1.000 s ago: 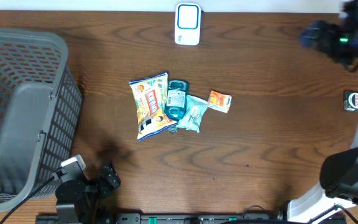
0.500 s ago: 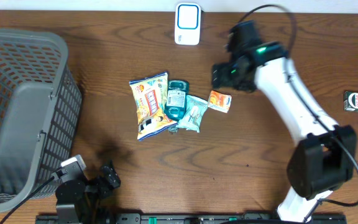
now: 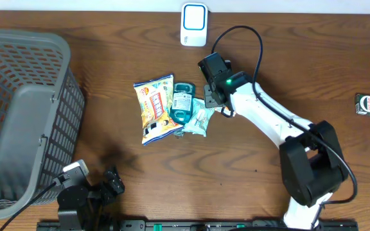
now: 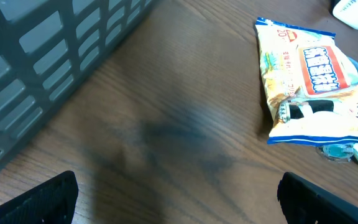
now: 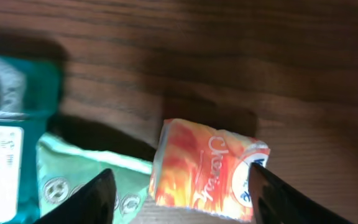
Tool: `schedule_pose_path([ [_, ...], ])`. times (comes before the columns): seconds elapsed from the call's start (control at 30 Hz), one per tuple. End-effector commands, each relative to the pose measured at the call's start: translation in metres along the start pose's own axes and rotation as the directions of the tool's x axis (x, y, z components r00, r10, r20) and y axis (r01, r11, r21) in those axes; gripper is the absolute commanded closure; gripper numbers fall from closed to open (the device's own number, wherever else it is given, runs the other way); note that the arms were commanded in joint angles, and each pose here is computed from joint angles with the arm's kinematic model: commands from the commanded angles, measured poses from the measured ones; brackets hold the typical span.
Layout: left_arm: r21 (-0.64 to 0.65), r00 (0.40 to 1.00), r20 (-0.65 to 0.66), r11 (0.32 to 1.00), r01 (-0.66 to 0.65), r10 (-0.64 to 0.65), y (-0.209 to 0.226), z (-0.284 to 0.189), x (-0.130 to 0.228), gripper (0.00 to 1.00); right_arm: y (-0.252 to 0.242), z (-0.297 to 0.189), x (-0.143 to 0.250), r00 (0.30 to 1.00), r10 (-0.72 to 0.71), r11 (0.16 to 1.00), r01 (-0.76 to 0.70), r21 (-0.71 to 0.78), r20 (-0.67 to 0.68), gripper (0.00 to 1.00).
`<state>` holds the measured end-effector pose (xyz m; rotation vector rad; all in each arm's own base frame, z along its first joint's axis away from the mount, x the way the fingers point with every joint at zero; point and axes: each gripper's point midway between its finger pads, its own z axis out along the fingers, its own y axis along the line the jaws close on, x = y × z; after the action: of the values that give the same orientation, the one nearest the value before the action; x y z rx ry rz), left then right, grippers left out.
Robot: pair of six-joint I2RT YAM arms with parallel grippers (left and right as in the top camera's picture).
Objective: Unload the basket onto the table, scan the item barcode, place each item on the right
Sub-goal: 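Move the right gripper back toward the orange box at center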
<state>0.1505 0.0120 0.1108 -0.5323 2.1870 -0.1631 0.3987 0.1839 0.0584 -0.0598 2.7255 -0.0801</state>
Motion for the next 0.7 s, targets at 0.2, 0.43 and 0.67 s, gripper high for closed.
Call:
schedule_pose_path([
  [0.2, 0.007, 1.0, -0.005, 1.0, 0.005, -0.005, -0.001, -0.002, 0.001, 0.02, -0.001, 0.034, 0.025, 0.996, 0.023, 0.998, -0.018, 0.053, -0.084, 0.46],
  [0.43, 0.007, 1.0, -0.005, 1.0, 0.005, -0.005, -0.001, -0.002, 0.001, 0.02, -0.011, 0.042, 0.035, 0.991, -0.009, 0.996, 0.02, 0.083, -0.132, 0.81],
  [0.67, 0.007, 1.0, -0.005, 1.0, 0.005, -0.005, -0.001, -0.002, 0.001, 0.02, -0.031, 0.022, 0.032, 0.969, -0.199, 0.964, 0.22, 0.148, -0.148, 0.98],
])
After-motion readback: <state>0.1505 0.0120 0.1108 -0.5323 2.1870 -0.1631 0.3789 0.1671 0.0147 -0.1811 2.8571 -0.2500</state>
